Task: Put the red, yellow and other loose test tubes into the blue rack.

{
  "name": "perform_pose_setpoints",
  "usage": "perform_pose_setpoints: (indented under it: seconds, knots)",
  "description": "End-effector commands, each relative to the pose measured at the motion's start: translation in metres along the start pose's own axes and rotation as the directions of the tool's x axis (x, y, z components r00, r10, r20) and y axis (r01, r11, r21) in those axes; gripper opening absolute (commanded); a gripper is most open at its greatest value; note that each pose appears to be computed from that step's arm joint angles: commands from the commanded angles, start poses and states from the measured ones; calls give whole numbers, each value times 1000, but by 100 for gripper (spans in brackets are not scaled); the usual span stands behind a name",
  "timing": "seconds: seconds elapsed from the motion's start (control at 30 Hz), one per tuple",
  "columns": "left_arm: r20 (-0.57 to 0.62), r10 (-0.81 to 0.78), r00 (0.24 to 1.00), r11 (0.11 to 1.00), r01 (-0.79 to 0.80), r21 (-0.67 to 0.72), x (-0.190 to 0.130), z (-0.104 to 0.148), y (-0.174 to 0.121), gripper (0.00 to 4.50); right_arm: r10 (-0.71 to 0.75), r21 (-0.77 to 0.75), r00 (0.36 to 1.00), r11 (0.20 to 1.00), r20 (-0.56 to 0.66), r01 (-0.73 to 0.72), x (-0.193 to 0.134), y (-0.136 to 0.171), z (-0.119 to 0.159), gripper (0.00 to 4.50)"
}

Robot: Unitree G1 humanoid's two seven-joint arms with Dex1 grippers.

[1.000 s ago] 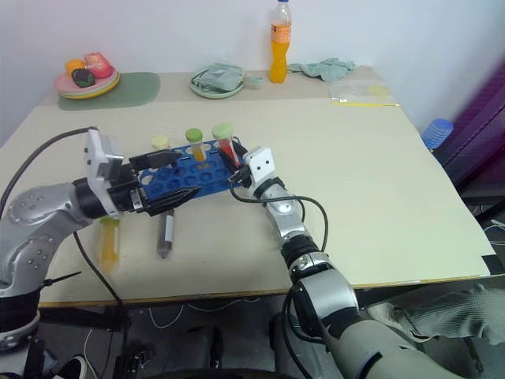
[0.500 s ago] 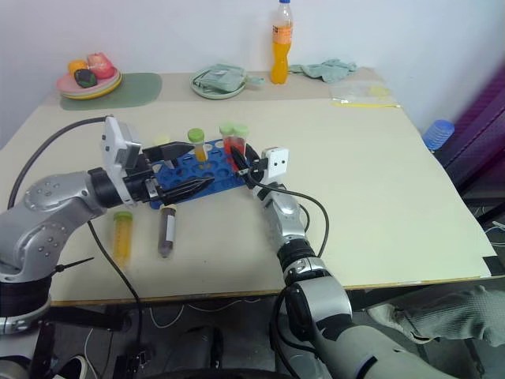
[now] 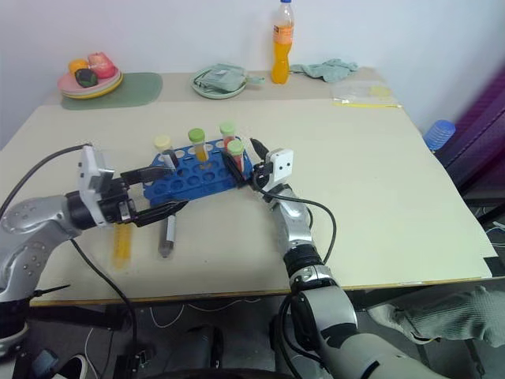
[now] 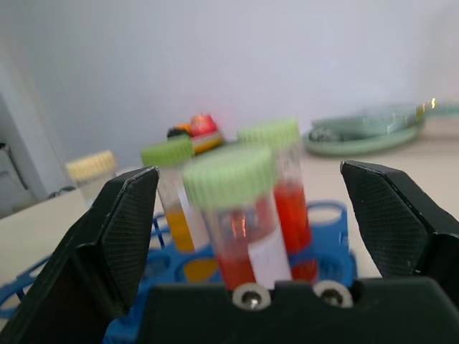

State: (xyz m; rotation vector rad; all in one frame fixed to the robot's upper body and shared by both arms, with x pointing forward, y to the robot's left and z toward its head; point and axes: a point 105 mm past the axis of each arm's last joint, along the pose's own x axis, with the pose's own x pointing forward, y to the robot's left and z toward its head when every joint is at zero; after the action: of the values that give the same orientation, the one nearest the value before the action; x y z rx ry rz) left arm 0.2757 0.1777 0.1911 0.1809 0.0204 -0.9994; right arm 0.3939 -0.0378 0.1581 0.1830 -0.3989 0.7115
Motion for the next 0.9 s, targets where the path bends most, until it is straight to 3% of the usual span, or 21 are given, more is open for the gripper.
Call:
perform_pose_setpoints:
  seconds: [0.03, 0.27, 0.57, 0.7, 0.9]
  knots:
    - [0, 24, 1000, 998, -24, 51, -19, 3, 6, 450, 27, -68, 997, 997, 69, -23, -10, -16, 37, 448]
    - [-24, 53, 998, 998, -52, 38, -42, -16, 11, 450, 102, -104, 995, 989, -25, -104, -48, -33, 70, 448]
    - [-50, 63, 997, 998, -62, 25, -70, -37, 15, 450, 178, -104, 976, 976, -123, -191, -61, -17, 86, 448]
    - [-50, 77, 996, 997, -76, 6, -81, -45, 22, 450, 285, -71, 942, 951, -177, -301, -75, -3, 88, 448]
    - [-124, 103, 987, 991, -112, -73, -88, -68, 18, 450, 490, -47, 835, 856, -251, -516, -106, 12, 117, 448]
